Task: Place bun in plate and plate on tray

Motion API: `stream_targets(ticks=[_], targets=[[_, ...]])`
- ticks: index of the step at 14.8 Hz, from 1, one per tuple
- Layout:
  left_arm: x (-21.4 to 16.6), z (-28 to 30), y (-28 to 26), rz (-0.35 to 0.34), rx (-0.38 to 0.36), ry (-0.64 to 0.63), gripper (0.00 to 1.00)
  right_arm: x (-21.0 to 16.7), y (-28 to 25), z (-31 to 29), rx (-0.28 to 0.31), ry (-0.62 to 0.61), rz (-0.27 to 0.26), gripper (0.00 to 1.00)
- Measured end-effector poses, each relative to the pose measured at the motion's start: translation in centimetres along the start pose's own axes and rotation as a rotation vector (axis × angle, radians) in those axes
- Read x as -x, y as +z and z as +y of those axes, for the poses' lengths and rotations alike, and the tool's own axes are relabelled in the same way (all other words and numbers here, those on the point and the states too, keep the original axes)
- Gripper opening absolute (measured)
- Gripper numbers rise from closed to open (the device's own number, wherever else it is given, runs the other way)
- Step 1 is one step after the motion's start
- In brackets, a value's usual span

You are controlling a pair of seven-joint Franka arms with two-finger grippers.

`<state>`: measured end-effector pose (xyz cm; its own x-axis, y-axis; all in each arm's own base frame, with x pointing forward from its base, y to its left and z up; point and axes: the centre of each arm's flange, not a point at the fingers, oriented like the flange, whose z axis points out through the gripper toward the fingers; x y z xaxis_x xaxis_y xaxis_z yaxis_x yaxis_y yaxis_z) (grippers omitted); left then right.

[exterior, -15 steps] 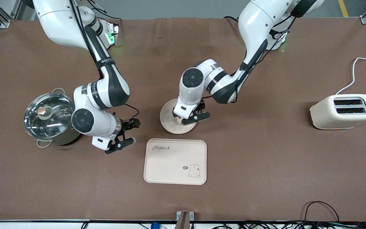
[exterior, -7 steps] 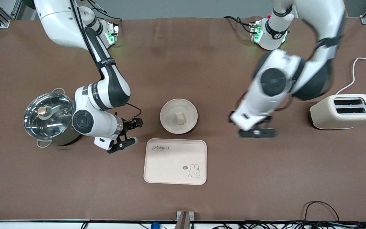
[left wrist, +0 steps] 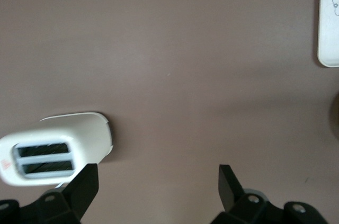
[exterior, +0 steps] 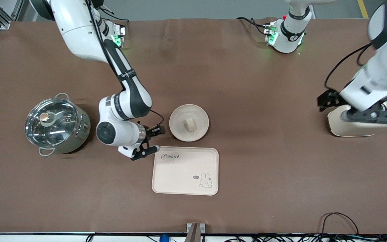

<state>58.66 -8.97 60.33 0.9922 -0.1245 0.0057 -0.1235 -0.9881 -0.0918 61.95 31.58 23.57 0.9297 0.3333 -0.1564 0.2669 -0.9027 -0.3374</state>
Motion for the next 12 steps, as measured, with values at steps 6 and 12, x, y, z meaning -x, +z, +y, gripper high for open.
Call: stream_targets(ticks=[6, 12], targets=[[2.4, -1.3, -3.6, 0.031, 0.013, -0.022, 1.0, 0.0, 4.3, -2.1, -0.008, -0.01, -0.008, 0.73], [2.4, -3.7, -3.4, 0.028, 0.127, -0.088, 1.0, 0.2, 6.3, -3.7, -0.011, -0.028, -0.02, 0.6]])
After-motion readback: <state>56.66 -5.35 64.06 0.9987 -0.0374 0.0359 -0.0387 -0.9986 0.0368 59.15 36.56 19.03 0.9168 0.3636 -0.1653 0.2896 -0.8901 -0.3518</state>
